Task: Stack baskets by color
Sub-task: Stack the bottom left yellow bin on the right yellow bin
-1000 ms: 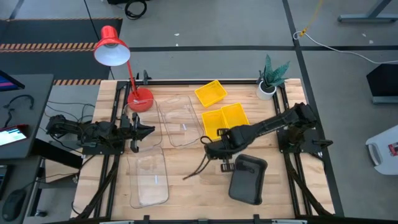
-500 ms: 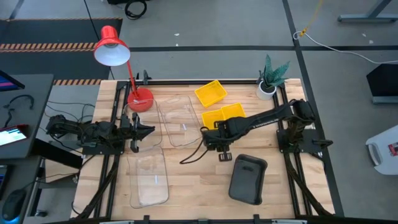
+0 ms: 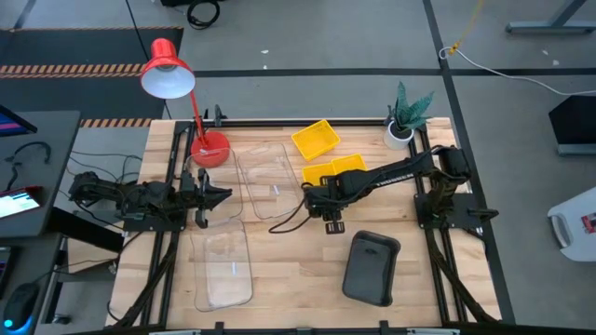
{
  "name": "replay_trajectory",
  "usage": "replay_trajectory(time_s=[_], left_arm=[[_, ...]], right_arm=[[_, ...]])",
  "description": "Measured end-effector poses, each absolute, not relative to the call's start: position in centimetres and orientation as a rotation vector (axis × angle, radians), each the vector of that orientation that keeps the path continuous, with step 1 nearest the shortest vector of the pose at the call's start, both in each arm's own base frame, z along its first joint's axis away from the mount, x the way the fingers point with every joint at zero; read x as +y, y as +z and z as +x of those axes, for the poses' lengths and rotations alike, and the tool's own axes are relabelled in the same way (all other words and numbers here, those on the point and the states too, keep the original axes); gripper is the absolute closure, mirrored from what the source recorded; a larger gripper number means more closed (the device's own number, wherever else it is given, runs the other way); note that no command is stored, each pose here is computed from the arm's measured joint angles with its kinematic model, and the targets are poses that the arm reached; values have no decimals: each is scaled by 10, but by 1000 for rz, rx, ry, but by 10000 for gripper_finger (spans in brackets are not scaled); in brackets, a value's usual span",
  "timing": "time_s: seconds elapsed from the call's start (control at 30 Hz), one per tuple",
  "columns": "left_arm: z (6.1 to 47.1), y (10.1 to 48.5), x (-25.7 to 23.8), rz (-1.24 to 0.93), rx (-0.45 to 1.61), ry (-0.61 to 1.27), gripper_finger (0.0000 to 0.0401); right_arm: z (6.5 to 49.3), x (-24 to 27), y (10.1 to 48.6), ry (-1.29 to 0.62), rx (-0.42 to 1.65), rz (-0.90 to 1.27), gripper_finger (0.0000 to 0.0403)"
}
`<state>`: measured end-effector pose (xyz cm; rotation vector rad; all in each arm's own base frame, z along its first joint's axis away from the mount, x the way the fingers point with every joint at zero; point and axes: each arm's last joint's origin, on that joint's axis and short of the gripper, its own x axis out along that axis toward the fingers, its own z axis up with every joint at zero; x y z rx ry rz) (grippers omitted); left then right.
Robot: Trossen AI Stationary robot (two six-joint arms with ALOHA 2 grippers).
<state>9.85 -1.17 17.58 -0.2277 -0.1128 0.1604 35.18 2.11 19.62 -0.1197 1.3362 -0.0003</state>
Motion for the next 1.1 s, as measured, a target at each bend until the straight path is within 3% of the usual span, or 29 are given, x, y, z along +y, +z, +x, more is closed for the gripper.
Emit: replay_trajectory(time_s=[0.5, 1.1], left_arm=[[98, 176, -12, -228, -113, 160, 370], [98, 176, -12, -228, -113, 160, 368]], right_arm=[[346, 14, 221, -18, 1240, -131, 262], [317, 0, 176, -66, 1046, -91, 262]])
